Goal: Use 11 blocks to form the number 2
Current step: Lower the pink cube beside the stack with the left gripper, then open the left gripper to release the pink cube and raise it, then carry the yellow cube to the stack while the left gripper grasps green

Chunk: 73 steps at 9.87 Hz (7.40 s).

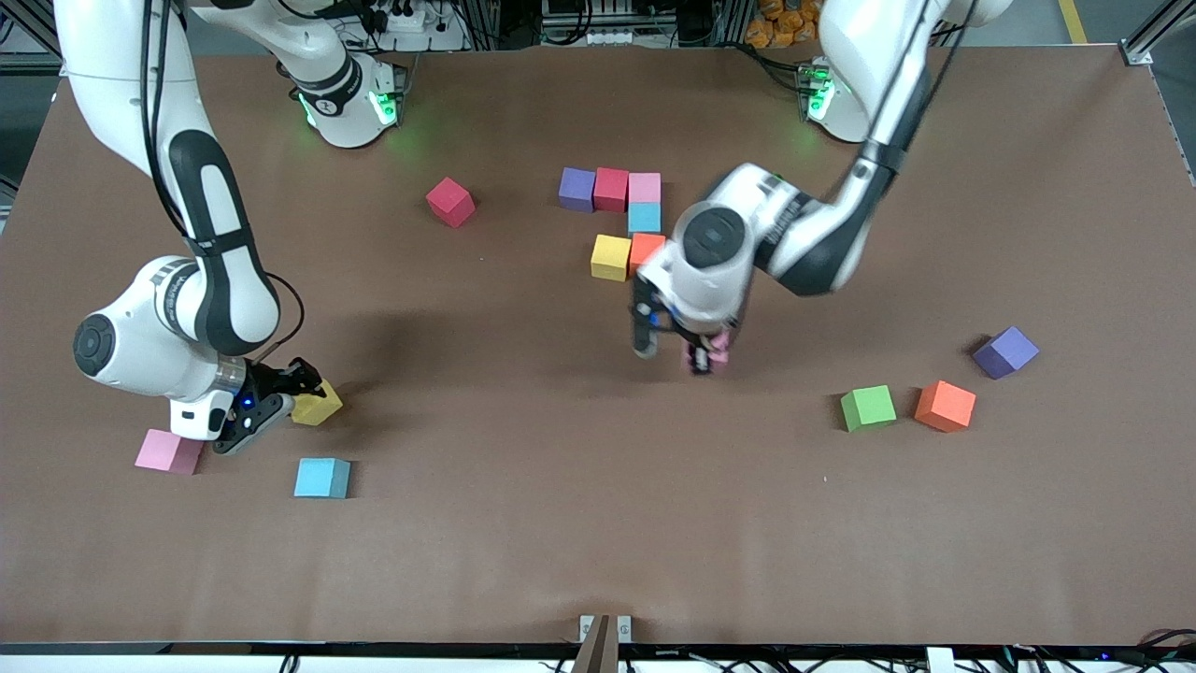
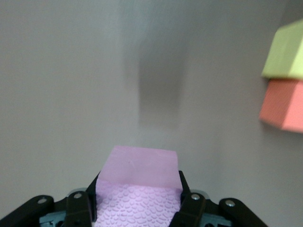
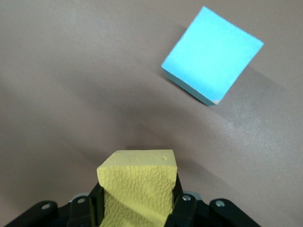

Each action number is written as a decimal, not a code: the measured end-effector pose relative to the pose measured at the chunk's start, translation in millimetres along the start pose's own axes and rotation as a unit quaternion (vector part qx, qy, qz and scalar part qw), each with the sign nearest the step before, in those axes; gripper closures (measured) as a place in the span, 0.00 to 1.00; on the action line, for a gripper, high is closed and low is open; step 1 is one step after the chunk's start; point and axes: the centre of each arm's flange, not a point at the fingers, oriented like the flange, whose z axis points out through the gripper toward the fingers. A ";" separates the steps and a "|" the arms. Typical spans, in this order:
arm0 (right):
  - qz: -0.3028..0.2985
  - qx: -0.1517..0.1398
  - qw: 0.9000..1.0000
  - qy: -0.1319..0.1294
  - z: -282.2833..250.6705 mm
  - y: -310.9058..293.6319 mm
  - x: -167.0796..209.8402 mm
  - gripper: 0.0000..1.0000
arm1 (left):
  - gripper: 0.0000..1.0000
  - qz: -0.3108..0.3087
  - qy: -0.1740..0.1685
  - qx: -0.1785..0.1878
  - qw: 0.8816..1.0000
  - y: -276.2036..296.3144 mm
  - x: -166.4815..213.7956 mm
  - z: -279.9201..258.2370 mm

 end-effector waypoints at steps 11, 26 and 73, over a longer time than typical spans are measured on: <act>0.115 0.019 0.993 -0.022 10.3 -60.7 32.6 0.46 | 0.40 -0.049 0.013 -0.049 0.997 146.2 129.3 19.1; 0.120 0.019 0.992 -0.024 10.6 -56.7 28.6 0.46 | 0.40 0.007 0.005 -0.036 0.999 198.9 176.2 69.9; 0.285 0.028 0.956 -0.056 15.7 -226.3 92.0 0.46 | 0.00 -0.459 0.034 -0.045 0.887 -82.0 -129.2 -111.0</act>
